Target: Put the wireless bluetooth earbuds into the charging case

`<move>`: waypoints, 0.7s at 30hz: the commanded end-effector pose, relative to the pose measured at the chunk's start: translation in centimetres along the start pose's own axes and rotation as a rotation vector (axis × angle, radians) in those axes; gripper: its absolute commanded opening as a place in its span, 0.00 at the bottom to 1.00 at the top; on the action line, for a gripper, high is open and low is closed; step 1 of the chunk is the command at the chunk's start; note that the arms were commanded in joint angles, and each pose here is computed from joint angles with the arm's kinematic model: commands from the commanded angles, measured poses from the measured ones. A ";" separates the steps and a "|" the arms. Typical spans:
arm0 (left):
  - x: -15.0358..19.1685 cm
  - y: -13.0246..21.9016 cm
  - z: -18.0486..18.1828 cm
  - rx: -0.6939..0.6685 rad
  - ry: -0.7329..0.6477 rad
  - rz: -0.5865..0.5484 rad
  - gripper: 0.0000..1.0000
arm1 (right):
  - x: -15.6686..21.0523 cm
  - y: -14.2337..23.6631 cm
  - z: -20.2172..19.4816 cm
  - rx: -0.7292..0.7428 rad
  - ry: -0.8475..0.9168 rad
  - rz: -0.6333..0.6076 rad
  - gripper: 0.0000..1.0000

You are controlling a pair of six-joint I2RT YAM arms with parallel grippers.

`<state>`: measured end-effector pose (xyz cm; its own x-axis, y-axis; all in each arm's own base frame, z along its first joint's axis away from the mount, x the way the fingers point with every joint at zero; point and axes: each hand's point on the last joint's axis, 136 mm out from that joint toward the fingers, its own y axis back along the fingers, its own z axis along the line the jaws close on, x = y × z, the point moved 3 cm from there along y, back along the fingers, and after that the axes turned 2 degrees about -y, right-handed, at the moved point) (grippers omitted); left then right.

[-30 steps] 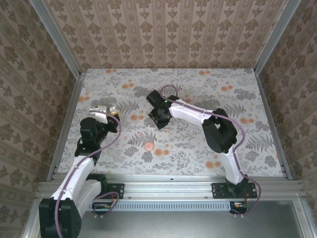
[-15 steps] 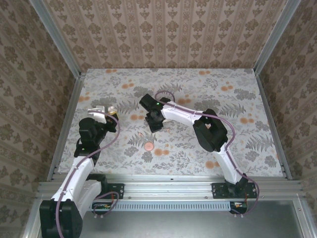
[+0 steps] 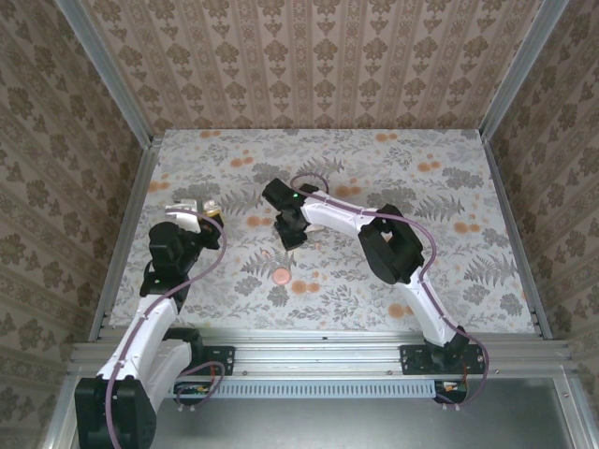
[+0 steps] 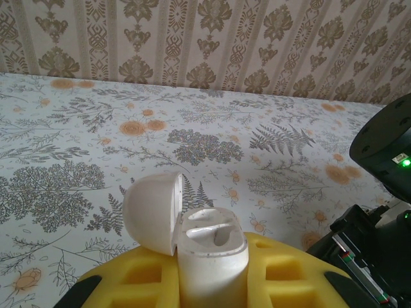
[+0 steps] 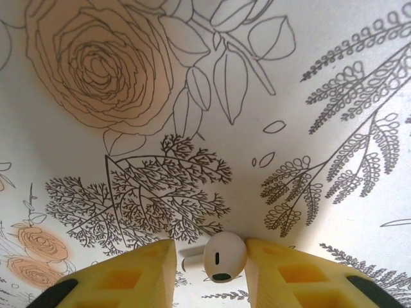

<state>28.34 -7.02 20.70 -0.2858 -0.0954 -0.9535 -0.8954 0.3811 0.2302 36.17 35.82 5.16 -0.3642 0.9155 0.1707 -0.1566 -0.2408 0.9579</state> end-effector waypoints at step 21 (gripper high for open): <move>-1.5 0.1 -0.2 0.025 -0.003 -0.037 0.13 | -2.8 1.2 -4.0 0.097 0.108 -0.061 0.14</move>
<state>28.41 -6.81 20.57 -0.2909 -0.0981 -0.9517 -0.8948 0.3799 0.2344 34.91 34.33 5.12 -0.4287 0.8891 0.1605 -0.1474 -0.2441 0.9585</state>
